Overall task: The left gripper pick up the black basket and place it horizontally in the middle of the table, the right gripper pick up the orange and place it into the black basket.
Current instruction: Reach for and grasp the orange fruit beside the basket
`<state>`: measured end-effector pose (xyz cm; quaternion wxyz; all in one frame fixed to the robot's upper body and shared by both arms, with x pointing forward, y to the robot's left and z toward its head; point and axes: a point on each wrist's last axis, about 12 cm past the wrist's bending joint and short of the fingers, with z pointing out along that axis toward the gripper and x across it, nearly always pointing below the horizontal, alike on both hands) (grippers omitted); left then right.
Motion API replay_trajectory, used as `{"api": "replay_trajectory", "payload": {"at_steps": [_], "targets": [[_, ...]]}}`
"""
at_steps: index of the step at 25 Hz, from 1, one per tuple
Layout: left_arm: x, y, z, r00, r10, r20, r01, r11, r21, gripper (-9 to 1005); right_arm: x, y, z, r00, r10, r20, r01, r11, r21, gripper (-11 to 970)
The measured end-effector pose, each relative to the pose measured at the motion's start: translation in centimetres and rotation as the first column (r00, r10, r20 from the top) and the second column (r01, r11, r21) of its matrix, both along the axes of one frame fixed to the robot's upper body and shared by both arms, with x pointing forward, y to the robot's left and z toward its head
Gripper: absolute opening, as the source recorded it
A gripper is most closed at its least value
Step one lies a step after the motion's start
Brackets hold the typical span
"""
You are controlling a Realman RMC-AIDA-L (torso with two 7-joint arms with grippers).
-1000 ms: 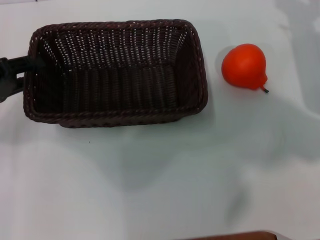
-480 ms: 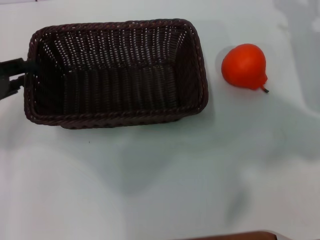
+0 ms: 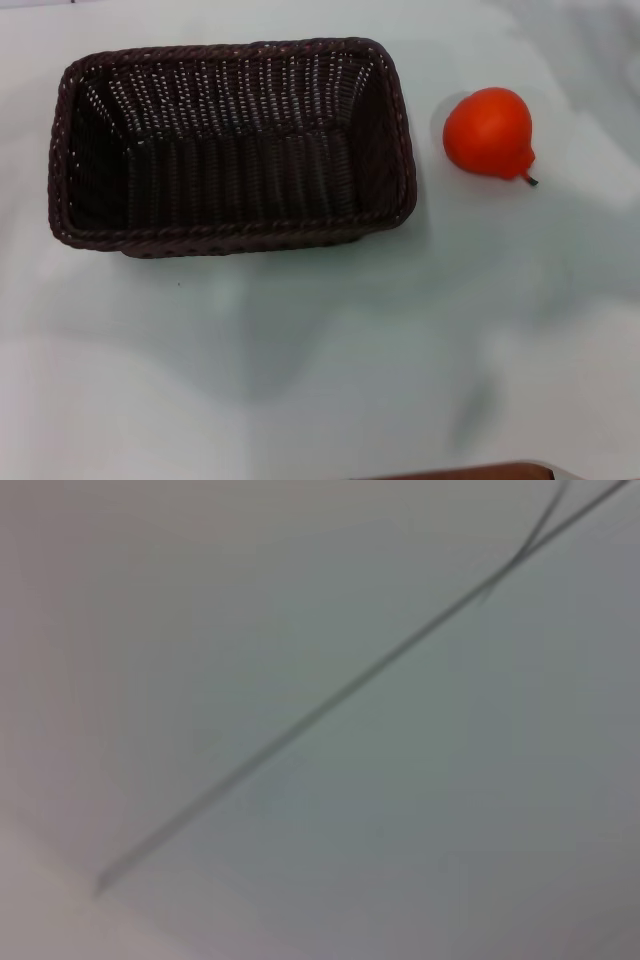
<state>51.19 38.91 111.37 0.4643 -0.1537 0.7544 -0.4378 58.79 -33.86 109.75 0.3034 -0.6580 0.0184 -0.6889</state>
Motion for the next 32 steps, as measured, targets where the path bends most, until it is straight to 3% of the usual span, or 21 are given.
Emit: {"api": "replay_trajectory", "payload": {"at_steps": [2,5,8,11,15,22,31,32], "targets": [[-0.3,0.3,0.0,0.989,0.048,0.139,-0.05,0.999,0.007,493,0.6,-0.2,0.8,0.989,0.127,-0.08,-0.133,0.988,-0.081,957],[-0.4,-0.3,-0.4,0.959,0.08,0.271,-0.087,0.996,0.014,525,1.2,-1.0,2.1,0.922,0.274,-0.272,-0.335,0.918,-0.211,957],[-0.5,-0.9,-0.9,0.934,0.102,0.341,-0.116,0.993,0.023,623,1.5,-1.4,3.6,0.833,0.331,-0.444,-0.484,0.824,-0.295,957],[-0.4,-1.5,-1.3,0.919,0.113,0.378,-0.131,0.991,0.021,705,1.6,-1.5,5.2,0.757,0.313,-0.573,-0.578,0.73,-0.364,956],[0.1,-1.8,-1.7,0.921,0.118,0.371,-0.127,0.992,0.0,804,1.4,-0.9,6.7,0.686,0.291,-0.667,-0.662,0.628,-0.408,956],[0.2,-2.0,-1.7,0.919,0.126,0.374,-0.129,0.991,-0.016,880,2.2,1.1,7.0,0.586,0.231,-0.776,-0.748,0.524,-0.408,956],[-0.1,-2.1,-2.5,0.928,0.139,0.347,-0.131,0.99,-0.047,884,3.9,4.6,5.2,0.57,0.173,-0.803,-0.768,0.458,-0.447,956],[-0.2,-2.2,-2.6,0.929,0.14,0.343,-0.131,0.99,-0.05,884,4.0,5.1,4.9,0.57,0.168,-0.805,-0.77,0.452,-0.451,920]]}}
